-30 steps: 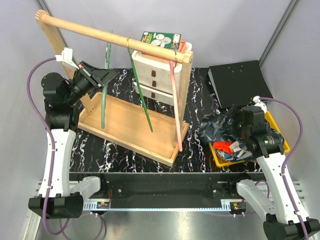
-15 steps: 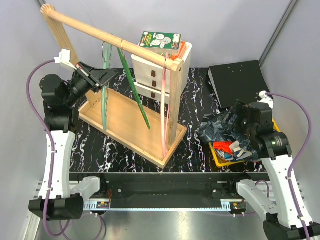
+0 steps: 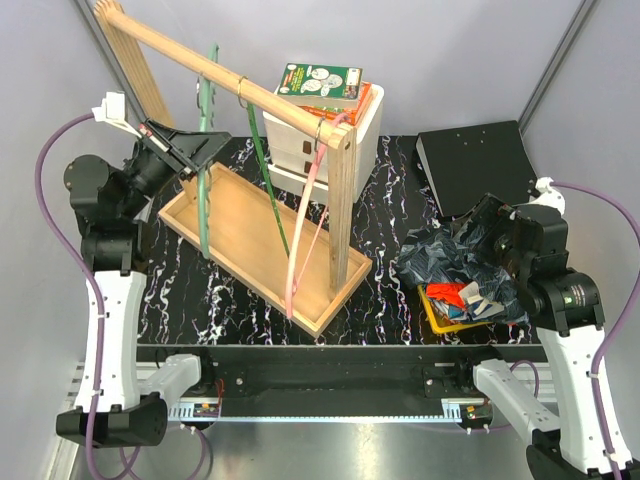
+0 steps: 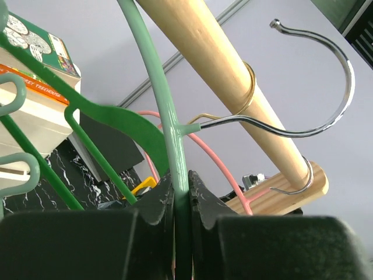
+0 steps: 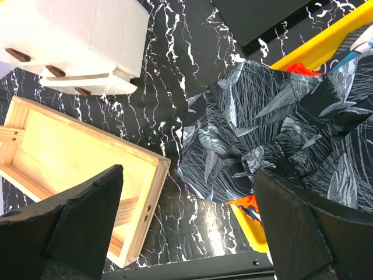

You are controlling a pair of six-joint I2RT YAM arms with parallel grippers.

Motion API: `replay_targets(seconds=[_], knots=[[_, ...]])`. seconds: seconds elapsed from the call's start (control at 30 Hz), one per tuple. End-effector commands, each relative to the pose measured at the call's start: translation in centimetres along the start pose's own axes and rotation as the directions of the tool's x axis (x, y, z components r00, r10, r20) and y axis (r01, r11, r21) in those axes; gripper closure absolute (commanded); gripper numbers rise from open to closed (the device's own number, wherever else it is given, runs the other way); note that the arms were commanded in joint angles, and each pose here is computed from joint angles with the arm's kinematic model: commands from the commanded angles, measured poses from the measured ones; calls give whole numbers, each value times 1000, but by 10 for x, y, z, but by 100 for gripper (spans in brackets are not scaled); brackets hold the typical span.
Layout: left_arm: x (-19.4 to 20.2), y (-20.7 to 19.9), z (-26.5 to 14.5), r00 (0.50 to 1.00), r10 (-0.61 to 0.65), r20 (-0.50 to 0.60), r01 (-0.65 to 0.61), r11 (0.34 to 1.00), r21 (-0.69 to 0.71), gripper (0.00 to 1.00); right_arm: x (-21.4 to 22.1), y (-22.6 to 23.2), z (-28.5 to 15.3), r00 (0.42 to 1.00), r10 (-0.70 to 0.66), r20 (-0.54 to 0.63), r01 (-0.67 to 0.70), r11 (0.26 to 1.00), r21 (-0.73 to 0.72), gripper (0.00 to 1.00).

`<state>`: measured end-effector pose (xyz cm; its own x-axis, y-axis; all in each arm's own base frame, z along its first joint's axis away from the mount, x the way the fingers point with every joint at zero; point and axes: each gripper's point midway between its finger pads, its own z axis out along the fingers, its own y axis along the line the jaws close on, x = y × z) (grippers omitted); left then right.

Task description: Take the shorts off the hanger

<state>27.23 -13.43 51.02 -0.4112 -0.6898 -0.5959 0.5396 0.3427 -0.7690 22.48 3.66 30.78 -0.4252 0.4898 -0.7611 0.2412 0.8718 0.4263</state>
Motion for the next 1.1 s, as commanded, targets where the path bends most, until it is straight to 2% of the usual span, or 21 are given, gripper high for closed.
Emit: replay_targets(seconds=[0.0, 0.4, 0.57, 0.7, 0.87, 1.07], knots=[[-19, -43, 0, 994, 99, 51, -104, 989, 107, 100, -2, 8, -4, 1000, -7, -3, 7, 999, -38, 0], [-39, -23, 26, 998, 7, 55, -9, 999, 52, 100, -3, 17, -8, 1000, 7, -16, -8, 997, -74, 0], [-37, 1, 30, 999, -20, 50, 21, 999, -25, 100, 12, 31, -5, 996, -6, -92, -9, 987, -160, 0], [-30, 17, 32, 999, -45, 30, 47, 997, -56, 100, 31, 42, 4, 980, -36, -196, -6, 978, -209, 0], [-28, 26, 31, 999, -42, 28, 45, 995, -88, 100, 36, 51, -2, 976, -56, -208, -2, 964, -267, 0], [-24, 36, 32, 999, -50, 14, 51, 993, -107, 97, 56, 66, -6, 955, -97, -280, 1, 946, -325, 0]])
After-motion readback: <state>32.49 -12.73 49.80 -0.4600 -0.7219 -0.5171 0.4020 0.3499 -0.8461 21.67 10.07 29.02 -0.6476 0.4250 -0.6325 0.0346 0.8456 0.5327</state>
